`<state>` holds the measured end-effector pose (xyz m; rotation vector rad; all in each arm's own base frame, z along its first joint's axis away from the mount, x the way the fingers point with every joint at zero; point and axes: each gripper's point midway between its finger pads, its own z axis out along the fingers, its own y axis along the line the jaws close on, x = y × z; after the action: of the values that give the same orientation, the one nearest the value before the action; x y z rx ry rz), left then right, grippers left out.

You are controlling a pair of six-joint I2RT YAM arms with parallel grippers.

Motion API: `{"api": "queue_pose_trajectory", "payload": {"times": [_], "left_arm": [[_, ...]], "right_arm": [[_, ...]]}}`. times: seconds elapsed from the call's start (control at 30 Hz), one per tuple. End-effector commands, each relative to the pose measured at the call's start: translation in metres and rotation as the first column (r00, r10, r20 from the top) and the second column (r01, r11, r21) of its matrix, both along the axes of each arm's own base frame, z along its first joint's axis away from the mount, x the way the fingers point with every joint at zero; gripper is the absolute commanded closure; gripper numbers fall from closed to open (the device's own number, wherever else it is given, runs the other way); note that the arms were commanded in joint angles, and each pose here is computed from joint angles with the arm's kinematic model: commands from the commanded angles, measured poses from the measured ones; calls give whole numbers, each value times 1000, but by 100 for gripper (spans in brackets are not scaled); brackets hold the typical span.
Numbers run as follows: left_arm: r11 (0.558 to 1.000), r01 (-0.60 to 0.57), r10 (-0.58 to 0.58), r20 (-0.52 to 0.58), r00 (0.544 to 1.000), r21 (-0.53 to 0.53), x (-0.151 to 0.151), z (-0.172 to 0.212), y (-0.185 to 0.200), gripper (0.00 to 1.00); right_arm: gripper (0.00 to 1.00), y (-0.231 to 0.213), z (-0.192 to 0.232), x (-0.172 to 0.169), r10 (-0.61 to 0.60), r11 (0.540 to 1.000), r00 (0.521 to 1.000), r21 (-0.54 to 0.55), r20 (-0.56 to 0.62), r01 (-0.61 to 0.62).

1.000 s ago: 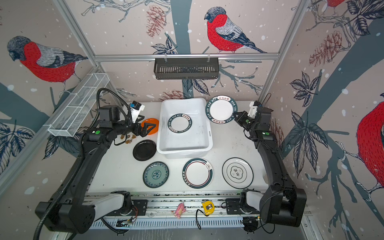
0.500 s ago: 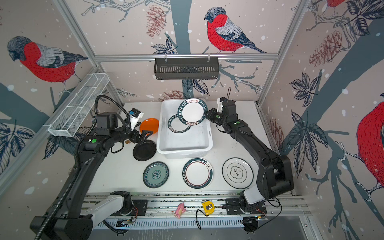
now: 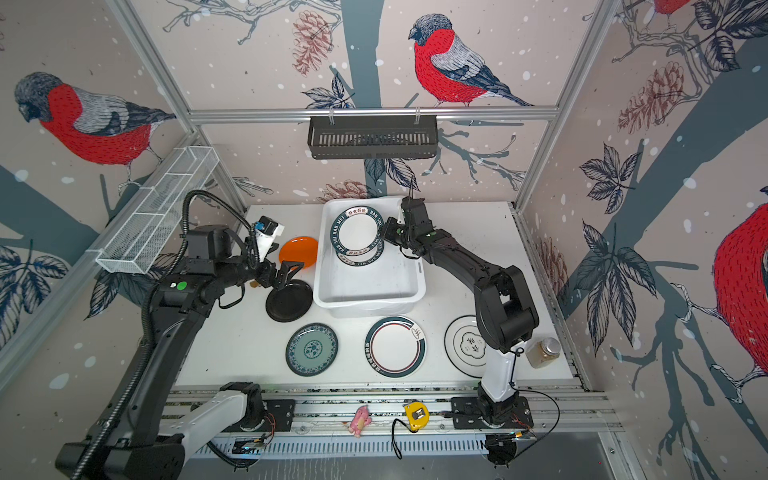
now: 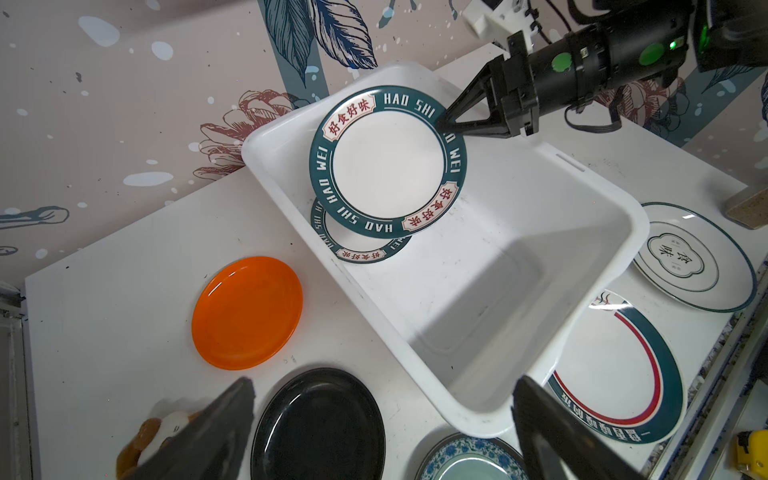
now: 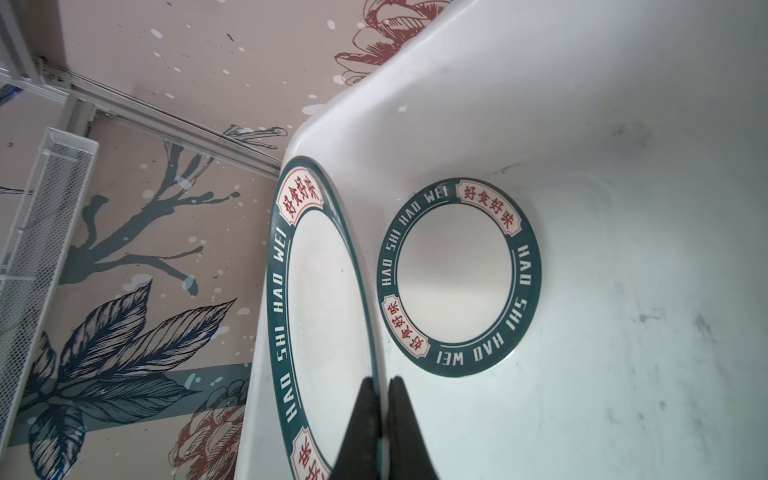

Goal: Place the plates into the plastic bin on the countertop
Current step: 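Lower the plate onto the plate in the bin and open the right gripper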

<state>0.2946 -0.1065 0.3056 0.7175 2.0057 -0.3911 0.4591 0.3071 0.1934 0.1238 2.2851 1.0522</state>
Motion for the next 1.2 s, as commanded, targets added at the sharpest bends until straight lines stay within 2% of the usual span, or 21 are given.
{"api": "queue_pose_trajectory", "payload": {"times": [0.0, 0.37, 0.73, 1.17], "left_arm": [[1000, 25, -25, 6, 1000, -14, -3, 5, -4, 3], [999, 35, -35, 6, 999, -15, -4, 4, -5, 4], [999, 37, -37, 6, 999, -16, -6, 4, -5, 4], [999, 36, -36, 2, 999, -11, -7, 3, -5, 4]], "right_arm": [[99, 0, -2, 11, -30, 999, 999, -31, 29, 31], [99, 14, -38, 31, -24, 993, 999, -118, -30, 20], [99, 17, -61, 36, -12, 992, 998, -125, -66, 4], [99, 8, -66, 41, -37, 991, 997, -133, -69, 28]]}}
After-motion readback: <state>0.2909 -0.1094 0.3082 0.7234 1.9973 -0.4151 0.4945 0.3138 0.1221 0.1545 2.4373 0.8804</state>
